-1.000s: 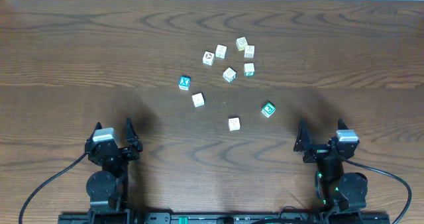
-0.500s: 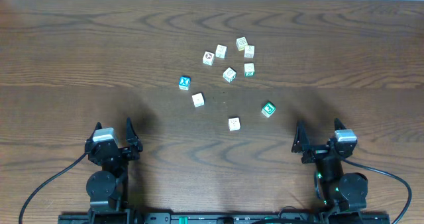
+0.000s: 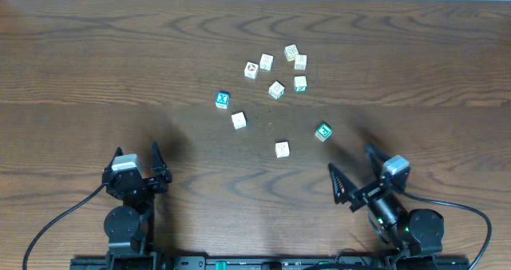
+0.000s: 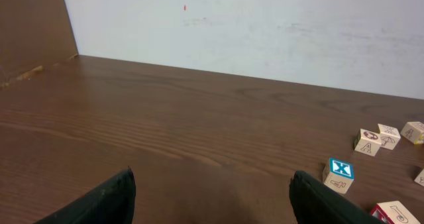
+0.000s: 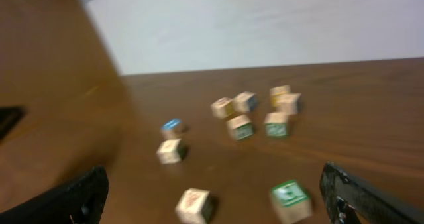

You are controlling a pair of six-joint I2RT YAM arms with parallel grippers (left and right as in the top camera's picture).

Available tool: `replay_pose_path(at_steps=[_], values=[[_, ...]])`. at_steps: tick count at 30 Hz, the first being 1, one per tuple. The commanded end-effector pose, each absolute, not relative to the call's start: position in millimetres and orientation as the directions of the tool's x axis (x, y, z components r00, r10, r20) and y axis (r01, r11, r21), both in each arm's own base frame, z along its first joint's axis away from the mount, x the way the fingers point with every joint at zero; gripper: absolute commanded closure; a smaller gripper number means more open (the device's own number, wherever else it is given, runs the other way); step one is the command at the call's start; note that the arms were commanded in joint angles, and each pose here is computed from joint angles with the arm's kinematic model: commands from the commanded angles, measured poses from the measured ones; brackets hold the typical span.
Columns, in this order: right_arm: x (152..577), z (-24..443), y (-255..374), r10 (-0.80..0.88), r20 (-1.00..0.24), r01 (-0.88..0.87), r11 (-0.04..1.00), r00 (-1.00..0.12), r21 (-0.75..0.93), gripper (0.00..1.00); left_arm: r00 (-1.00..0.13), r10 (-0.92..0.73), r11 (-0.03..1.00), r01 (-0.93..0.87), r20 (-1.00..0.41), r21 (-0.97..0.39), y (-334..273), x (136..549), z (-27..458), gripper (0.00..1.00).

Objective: Lift 3 blocks
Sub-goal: 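Move the right gripper toward the green-lettered block on the right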

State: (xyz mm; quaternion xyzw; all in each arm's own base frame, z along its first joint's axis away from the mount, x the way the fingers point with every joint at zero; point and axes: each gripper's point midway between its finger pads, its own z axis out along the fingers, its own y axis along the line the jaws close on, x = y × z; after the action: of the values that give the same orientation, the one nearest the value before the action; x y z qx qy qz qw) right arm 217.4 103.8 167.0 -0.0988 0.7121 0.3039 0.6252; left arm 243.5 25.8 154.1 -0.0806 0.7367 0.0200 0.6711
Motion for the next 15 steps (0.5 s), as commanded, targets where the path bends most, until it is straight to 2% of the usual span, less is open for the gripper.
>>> replay_pose_path(at_steps=[1,4,15], values=[[202.4,164.8,122.7,0.233,-0.937,-0.617,0.707,-0.26,0.347,0.01,-0.148,-0.095,0.985,-0.16,-0.984,-0.071,27.7,242.2,135.2,0.25],[200.5,168.4,123.6,0.233,-0.935,-0.62,0.701,-0.268,0.353,0.01,-0.147,-0.095,0.985,-0.16,-0.984,-0.071,27.7,242.2,135.2,0.25],[204.5,190.0,104.1,0.143,-0.936,-0.502,0.813,-0.322,0.297,0.01,-0.147,-0.095,0.985,-0.16,-0.984,-0.071,27.7,242.2,135.2,0.25]])
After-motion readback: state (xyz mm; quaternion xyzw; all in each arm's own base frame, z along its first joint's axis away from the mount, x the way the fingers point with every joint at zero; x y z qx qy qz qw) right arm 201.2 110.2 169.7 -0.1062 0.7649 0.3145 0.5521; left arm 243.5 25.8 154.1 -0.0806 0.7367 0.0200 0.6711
